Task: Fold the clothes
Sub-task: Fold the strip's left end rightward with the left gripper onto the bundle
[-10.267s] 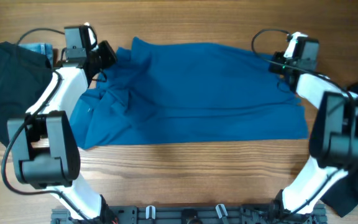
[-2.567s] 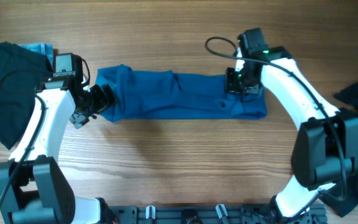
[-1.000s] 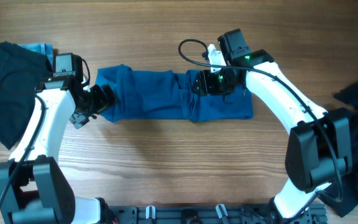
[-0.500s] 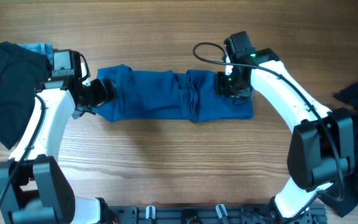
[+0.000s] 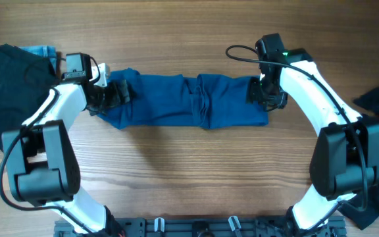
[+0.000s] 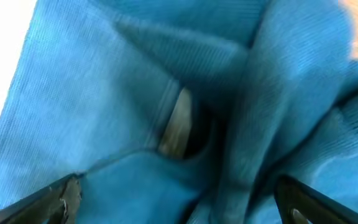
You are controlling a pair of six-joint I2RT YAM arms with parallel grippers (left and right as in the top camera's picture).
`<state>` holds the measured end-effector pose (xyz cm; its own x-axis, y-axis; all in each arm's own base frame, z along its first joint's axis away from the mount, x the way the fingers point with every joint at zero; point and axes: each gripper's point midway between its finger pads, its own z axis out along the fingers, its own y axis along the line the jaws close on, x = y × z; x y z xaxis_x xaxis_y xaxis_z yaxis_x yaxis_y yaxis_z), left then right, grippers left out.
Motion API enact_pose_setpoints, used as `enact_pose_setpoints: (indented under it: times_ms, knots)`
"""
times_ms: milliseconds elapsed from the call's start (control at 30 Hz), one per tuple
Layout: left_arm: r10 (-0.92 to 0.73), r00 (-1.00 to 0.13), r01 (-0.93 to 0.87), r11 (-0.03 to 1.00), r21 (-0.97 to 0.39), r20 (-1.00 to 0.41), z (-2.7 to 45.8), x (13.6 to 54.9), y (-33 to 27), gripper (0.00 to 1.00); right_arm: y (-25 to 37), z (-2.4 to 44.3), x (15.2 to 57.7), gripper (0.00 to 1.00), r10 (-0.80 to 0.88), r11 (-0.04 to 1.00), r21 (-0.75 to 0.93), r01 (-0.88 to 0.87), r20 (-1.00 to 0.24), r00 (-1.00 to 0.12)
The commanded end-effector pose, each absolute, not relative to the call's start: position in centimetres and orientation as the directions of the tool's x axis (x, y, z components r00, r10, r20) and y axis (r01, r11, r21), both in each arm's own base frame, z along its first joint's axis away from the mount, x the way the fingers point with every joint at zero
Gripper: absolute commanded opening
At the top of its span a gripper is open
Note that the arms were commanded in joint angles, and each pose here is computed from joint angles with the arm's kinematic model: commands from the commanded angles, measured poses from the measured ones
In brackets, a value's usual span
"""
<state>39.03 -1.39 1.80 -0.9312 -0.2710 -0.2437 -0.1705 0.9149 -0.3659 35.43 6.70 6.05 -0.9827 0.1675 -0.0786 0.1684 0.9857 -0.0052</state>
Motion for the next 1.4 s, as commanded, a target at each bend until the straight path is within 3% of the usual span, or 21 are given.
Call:
enact_pose_setpoints:
  times_ms: [0, 133, 233, 367, 400, 500, 733, 1033, 1200, 1367]
  knots:
    - [-0.245, -0.944, -0.140, 0.904, -0.403, -0.222, 0.5, 39.3, -2.3, 0.97, 6.2, 6.2, 35.7, 0.62, 0.185, 0.982, -0.026, 0.188, -0.088, -0.979]
    - [-0.215, -0.966, -0.141, 0.906, -0.399, -0.147, -1.8, 38.1, -3.7, 0.93, 6.2, 6.2, 35.6, 0.62, 0.186, 0.982, -0.026, 0.188, -0.087, -0.979]
    - [-0.181, -0.978, -0.128, 0.910, -0.394, -0.100, -3.2, 37.2, -5.0, 0.82, 6.2, 6.2, 35.6, 0.62, 0.186, 0.982, -0.026, 0.188, -0.086, -0.979]
    - [-0.144, -0.986, -0.103, 0.921, -0.375, -0.083, -4.1, 36.7, -6.2, 0.44, 6.1, 6.2, 35.3, 0.62, 0.184, 0.982, -0.032, 0.187, -0.075, -0.980]
    - [-0.138, -0.987, -0.099, 0.928, -0.360, -0.085, -4.2, 36.7, -6.1, 0.24, 6.1, 6.2, 35.3, 0.62, 0.185, 0.982, -0.031, 0.187, -0.075, -0.980]
    - [-0.142, -0.987, -0.106, 0.934, -0.341, -0.081, -4.3, 36.6, -5.8, 0.04, 6.1, 6.2, 35.4, 0.62, 0.180, 0.983, -0.031, 0.183, -0.077, -0.981]
    - [-0.283, -0.953, -0.265, 0.951, -0.157, -0.105, -2.5, 36.9, -0.3, 0.04, 4.9, 6.3, 35.6, 0.63, 0.171, 0.980, -0.087, 0.179, -0.096, -0.981]
    - [-0.388, -0.875, -0.372, 0.922, -0.110, -0.290, 9.1, 40.6, 6.0, 0.04, 0.1, 6.4, 36.0, 0.70, 0.259, 0.954, -0.128, 0.272, -0.108, -0.960]
    - [-0.374, -0.864, -0.349, 0.927, -0.134, -0.336, 14.9, 41.6, 4.5, 0.04, -2.1, 6.4, 35.9, 0.71, 0.236, 0.959, -0.137, 0.248, -0.098, -0.967]
    - [-0.290, -0.899, -0.251, 0.955, -0.157, -0.327, 17.2, 41.7, -2.1, 0.04, -2.8, 6.4, 35.9, 0.71, 0.252, 0.955, -0.137, 0.263, -0.098, -0.963]
